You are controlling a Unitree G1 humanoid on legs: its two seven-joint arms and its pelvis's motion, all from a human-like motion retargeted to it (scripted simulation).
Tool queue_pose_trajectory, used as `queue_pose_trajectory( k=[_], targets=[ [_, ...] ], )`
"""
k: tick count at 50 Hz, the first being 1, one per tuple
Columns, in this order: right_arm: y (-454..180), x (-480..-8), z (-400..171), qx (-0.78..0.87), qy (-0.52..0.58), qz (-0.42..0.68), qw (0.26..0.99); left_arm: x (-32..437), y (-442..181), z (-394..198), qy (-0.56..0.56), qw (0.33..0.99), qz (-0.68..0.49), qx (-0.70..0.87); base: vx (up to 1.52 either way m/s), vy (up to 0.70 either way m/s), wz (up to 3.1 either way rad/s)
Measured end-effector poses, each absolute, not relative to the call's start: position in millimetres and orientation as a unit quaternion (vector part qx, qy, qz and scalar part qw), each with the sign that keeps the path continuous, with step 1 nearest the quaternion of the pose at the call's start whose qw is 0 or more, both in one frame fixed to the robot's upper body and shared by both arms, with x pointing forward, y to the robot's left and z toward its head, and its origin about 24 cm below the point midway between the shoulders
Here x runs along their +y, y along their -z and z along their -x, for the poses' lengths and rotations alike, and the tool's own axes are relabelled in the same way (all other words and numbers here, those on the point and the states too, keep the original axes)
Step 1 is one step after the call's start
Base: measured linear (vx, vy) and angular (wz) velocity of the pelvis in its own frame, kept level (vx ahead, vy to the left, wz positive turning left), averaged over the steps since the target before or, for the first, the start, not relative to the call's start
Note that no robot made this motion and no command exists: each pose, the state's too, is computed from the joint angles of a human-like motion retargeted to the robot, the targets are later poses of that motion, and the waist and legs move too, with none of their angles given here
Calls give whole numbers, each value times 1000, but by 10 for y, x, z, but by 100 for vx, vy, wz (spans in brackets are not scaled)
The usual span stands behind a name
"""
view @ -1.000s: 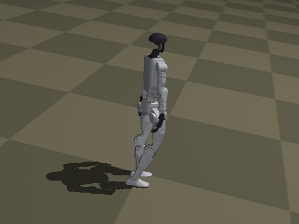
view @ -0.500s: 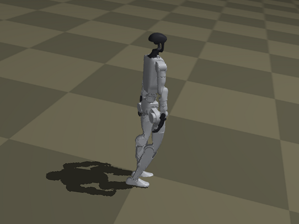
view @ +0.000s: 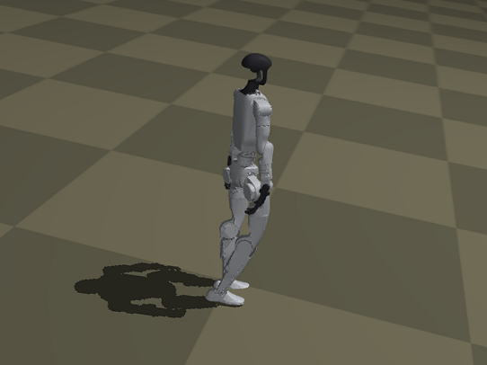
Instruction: In place motions
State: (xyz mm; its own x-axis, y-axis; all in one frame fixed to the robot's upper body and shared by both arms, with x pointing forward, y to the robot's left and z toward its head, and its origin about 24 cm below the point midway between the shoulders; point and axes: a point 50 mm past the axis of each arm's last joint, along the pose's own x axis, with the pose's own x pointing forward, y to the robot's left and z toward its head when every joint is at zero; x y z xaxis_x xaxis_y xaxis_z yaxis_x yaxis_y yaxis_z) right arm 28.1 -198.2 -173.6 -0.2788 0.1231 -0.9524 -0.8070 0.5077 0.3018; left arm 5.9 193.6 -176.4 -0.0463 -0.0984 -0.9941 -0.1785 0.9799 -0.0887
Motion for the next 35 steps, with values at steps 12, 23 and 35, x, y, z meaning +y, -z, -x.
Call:
queue_pose_trajectory(
  k=[12, 23, 35],
  targets=[
    [1737, -2000, -255, 682, -417, 249, 547, 1911, 1768, -61, -31, 685, 102, 721, 0, 0, 6],
    [1747, -1992, -261, 675, -412, 270, 549, 1898, 1769, -64, -30, 685, 104, 721, 0, 0, 2],
    [1749, -2002, -245, 677, -408, 277, 547, 1877, 1772, -63, -29, 685, 106, 721, 0, 0, 0]
  ],
)
